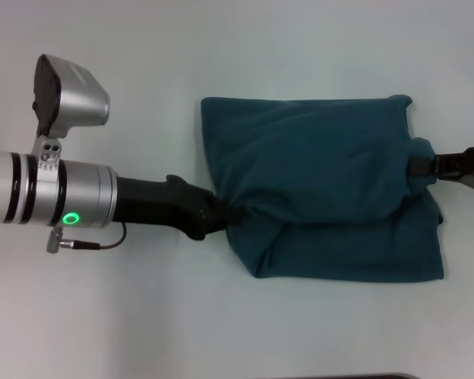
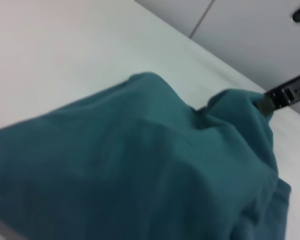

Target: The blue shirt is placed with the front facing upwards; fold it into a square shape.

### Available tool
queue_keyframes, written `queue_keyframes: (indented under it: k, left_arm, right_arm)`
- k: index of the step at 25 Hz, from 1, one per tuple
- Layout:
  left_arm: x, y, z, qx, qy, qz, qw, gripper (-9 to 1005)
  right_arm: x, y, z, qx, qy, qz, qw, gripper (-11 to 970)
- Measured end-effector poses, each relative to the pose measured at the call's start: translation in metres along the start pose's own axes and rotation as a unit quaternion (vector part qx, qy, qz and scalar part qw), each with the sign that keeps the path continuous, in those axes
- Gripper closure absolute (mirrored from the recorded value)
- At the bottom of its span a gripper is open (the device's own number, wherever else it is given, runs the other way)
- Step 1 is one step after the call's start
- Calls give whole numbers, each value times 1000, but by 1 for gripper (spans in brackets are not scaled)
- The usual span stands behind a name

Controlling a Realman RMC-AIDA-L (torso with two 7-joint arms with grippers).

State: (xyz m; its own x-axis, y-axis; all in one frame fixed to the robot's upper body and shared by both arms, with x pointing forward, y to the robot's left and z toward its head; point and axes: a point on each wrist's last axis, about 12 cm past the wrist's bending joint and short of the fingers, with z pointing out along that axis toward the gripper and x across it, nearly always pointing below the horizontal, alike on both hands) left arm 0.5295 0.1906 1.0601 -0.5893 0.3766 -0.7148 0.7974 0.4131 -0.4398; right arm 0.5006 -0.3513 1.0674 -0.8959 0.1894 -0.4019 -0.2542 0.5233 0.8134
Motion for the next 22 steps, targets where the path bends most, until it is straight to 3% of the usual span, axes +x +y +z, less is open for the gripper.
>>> queue_keyframes:
  k: [3, 8, 22]
  left_arm:
    - [3, -2, -2, 9, 9, 2, 1000, 841]
    - [3, -4, -2, 16, 12, 2, 1000, 980]
    - [7, 7, -17, -12, 18, 3, 1000, 978]
  right_arm:
    - [3, -1, 0, -1, 1, 0, 1000, 879]
    - [5, -1, 0, -3, 1, 1, 1000, 878]
    - [16, -2, -3, -10, 14, -4, 1000, 875]
